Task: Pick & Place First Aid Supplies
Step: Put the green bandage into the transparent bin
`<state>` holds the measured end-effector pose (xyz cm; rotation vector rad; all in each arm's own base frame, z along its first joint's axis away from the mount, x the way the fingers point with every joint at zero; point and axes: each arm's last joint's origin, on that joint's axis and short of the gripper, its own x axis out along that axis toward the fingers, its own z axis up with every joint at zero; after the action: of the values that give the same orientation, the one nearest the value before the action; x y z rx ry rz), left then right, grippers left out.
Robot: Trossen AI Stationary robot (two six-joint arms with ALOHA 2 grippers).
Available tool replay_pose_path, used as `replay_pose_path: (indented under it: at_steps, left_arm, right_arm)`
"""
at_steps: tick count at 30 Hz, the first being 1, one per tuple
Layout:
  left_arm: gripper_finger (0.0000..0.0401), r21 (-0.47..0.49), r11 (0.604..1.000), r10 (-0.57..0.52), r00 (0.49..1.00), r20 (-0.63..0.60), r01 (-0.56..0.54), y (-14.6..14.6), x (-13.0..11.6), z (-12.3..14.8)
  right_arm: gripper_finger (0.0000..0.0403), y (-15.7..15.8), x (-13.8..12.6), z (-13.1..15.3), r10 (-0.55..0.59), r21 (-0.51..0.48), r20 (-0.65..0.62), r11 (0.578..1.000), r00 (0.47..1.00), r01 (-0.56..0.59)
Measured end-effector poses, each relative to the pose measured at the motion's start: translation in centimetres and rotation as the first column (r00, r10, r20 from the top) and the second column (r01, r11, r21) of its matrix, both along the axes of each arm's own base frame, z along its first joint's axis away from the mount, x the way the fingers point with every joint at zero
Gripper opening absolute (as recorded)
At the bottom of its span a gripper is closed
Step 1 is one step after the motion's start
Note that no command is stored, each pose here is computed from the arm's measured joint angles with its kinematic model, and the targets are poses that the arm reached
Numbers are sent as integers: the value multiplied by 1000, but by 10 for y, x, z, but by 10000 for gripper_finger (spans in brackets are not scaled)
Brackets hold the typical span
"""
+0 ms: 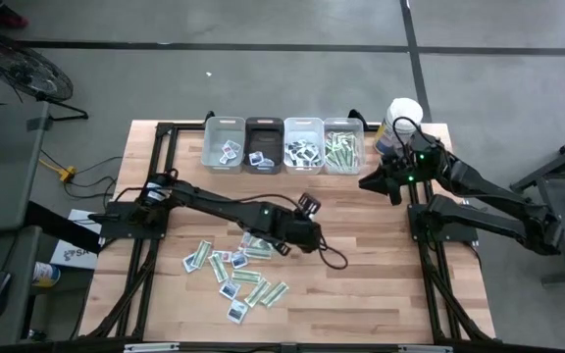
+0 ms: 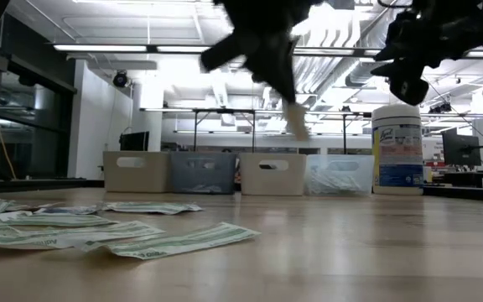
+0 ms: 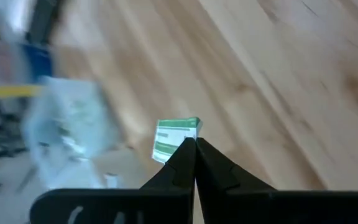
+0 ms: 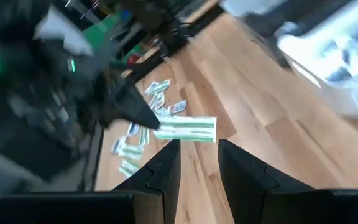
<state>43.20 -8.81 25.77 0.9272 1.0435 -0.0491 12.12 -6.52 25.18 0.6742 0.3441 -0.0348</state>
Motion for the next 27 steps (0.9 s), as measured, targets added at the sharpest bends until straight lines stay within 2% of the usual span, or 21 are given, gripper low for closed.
replay_pose_path:
  at_steps: [3, 5, 7, 10, 12, 13, 14, 17, 20, 23, 27]
  left_arm:
    - [0, 29, 1000, -9, 998, 65, 7, 1, 5, 26]
    - [0, 37, 999, -9, 993, 114, 5, 2, 7, 43]
    - [0, 54, 999, -13, 988, 156, 4, 5, 9, 58]
    - [0, 83, 996, -33, 981, 191, 17, 11, 11, 77]
    - [0, 103, 995, -39, 979, 201, 18, 15, 11, 84]
    - [0, 119, 993, -47, 979, 200, 23, 16, 11, 86]
    - [0, 137, 990, -55, 979, 195, 29, 18, 11, 88]
    - [0, 200, 978, -94, 982, 165, 60, 21, 12, 90]
    - [0, 279, 954, -143, 983, 113, 106, 21, 11, 91]
    - [0, 368, 914, -203, 978, 44, 173, 21, 12, 91]
    - [0, 443, 855, -275, 960, -51, 269, 21, 12, 91]
  right_arm:
    - [101, 5, 2, 1, 91, -150, 13, 985, 996, -88]
    - [101, 9, 4, 0, 132, -275, 3, 953, 991, -126]
    - [101, 12, 7, 0, 160, -408, -19, 900, 987, -153]
    - [101, 19, 10, -1, 203, -587, -61, 785, 977, -199]
    - [101, 23, 12, -1, 213, -664, -87, 716, 973, -216]
    - [101, 24, 13, -1, 203, -677, -95, 705, 975, -213]
    - [101, 25, 14, -1, 182, -667, -92, 719, 979, -196]
    - [101, 24, 15, 2, 86, -522, -34, 848, 996, -91]
    - [109, 22, 18, 6, 76, -360, 28, 931, 997, -61]
    - [128, 20, 23, 9, 106, -235, 85, 968, 991, -84]
    - [165, 15, 29, 11, 138, -153, 125, 981, 982, -119]
